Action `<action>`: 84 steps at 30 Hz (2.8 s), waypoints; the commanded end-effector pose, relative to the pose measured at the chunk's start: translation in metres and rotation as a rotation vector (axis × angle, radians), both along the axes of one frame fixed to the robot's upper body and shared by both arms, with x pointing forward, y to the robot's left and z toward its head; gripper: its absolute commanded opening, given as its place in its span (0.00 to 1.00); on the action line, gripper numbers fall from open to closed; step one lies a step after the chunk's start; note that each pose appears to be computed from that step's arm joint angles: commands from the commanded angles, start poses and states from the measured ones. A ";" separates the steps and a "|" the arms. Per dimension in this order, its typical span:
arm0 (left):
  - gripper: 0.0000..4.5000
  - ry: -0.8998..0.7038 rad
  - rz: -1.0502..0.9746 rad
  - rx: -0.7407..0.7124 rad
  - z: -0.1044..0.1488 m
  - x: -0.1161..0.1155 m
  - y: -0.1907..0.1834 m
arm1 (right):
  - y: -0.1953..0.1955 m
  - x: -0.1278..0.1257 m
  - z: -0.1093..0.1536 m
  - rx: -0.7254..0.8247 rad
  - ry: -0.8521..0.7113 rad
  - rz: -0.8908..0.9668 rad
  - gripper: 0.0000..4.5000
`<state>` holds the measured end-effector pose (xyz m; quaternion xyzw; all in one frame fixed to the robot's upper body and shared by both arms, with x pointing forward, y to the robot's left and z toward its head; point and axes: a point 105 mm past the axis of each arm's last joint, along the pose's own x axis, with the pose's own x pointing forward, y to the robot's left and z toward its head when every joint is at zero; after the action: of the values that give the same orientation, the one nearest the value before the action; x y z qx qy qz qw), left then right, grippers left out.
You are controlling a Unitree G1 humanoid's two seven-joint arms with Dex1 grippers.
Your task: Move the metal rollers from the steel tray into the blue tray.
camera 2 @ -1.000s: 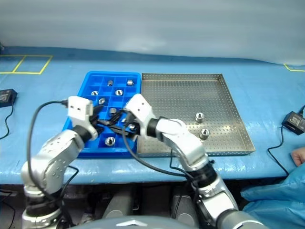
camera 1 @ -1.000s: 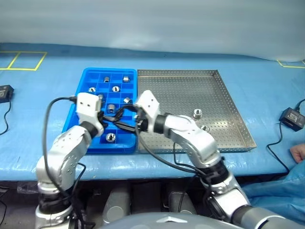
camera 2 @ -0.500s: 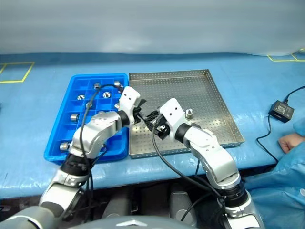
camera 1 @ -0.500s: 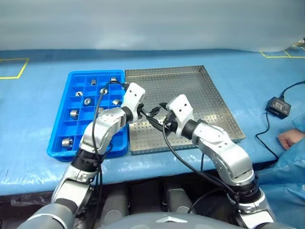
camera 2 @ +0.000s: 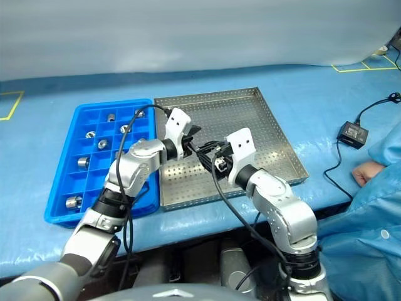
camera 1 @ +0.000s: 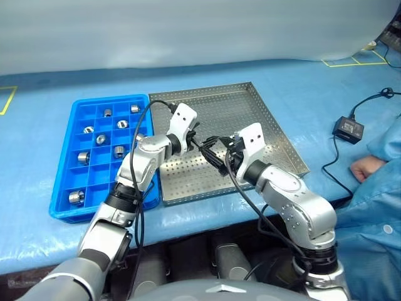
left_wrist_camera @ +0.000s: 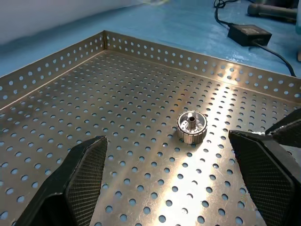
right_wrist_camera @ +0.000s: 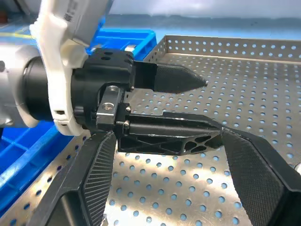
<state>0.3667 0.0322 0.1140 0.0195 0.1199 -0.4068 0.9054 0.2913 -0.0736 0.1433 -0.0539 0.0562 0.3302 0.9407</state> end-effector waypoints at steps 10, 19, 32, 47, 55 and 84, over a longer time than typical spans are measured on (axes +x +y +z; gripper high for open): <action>1.00 0.028 0.209 -0.144 0.009 0.012 0.016 | 0.000 -0.018 0.016 -0.144 -0.180 0.140 0.82; 1.00 0.024 -0.054 -0.032 0.007 0.000 -0.024 | -0.046 0.005 -0.002 -0.350 -0.116 -0.102 0.82; 1.00 0.023 -0.282 0.108 -0.016 -0.009 -0.072 | -0.089 -0.011 -0.040 -0.636 0.027 -0.220 0.82; 1.00 0.053 -0.285 0.188 -0.038 -0.006 -0.092 | -0.079 -0.003 -0.017 -0.491 -0.093 -0.335 0.82; 0.73 0.076 -0.224 0.248 -0.054 -0.002 -0.082 | -0.082 0.002 -0.010 -0.485 -0.129 -0.364 0.83; 0.42 -0.018 -0.117 0.101 0.007 -0.024 0.007 | -0.058 0.021 -0.003 -0.411 -0.160 -0.230 0.83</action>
<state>0.3453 0.0338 0.0981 0.0759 0.1698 -0.4618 0.8672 0.3098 -0.1348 0.1261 -0.2624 0.0827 0.1928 0.9419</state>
